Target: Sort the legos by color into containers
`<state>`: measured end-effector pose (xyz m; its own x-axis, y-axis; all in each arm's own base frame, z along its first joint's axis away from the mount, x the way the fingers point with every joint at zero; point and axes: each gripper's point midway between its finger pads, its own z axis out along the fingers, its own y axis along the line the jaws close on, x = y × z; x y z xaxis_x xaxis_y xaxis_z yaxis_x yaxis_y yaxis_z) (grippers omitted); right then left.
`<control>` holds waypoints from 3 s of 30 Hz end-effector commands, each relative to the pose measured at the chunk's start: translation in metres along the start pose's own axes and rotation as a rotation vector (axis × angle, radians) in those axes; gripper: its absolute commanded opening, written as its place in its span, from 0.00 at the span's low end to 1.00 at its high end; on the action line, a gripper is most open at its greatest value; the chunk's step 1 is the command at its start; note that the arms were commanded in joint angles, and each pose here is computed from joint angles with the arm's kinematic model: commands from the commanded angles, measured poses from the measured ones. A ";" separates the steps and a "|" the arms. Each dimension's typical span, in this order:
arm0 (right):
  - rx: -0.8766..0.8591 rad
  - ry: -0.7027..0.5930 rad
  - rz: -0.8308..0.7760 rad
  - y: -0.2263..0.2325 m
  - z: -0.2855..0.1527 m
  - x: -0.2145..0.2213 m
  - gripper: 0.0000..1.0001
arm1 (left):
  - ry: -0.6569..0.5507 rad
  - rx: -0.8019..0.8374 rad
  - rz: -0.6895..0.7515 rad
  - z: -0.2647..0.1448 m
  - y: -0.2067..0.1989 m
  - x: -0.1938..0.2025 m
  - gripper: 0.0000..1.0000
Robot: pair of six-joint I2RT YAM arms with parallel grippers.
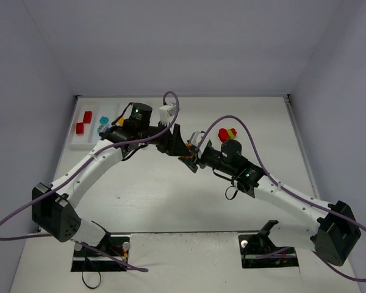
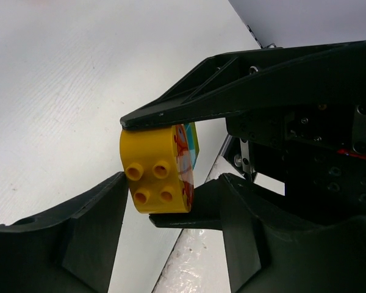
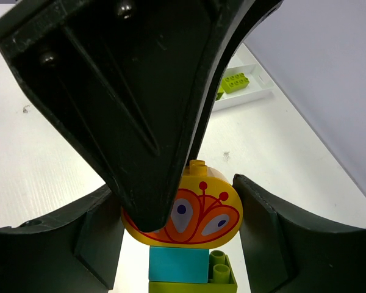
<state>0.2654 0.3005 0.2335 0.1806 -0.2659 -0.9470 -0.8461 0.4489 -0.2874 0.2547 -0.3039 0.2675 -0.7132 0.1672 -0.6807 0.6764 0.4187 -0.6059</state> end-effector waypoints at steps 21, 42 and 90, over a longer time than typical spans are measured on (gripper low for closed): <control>0.092 -0.088 -0.020 -0.021 -0.006 -0.035 0.98 | -0.048 0.037 0.106 -0.008 -0.014 -0.007 0.00; 0.124 0.013 0.017 -0.017 -0.017 0.009 0.90 | -0.093 0.043 0.082 -0.014 -0.012 -0.019 0.00; 0.110 0.033 0.073 -0.014 -0.020 0.047 0.00 | -0.349 -0.692 -0.129 -0.154 0.185 -0.075 0.01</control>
<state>0.2726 0.2581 0.1661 0.0278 -0.3383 -0.9406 -0.8068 0.5480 -0.2209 0.3557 -0.1643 0.2724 -0.6850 -0.1142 -0.7195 0.4352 0.7280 -0.5298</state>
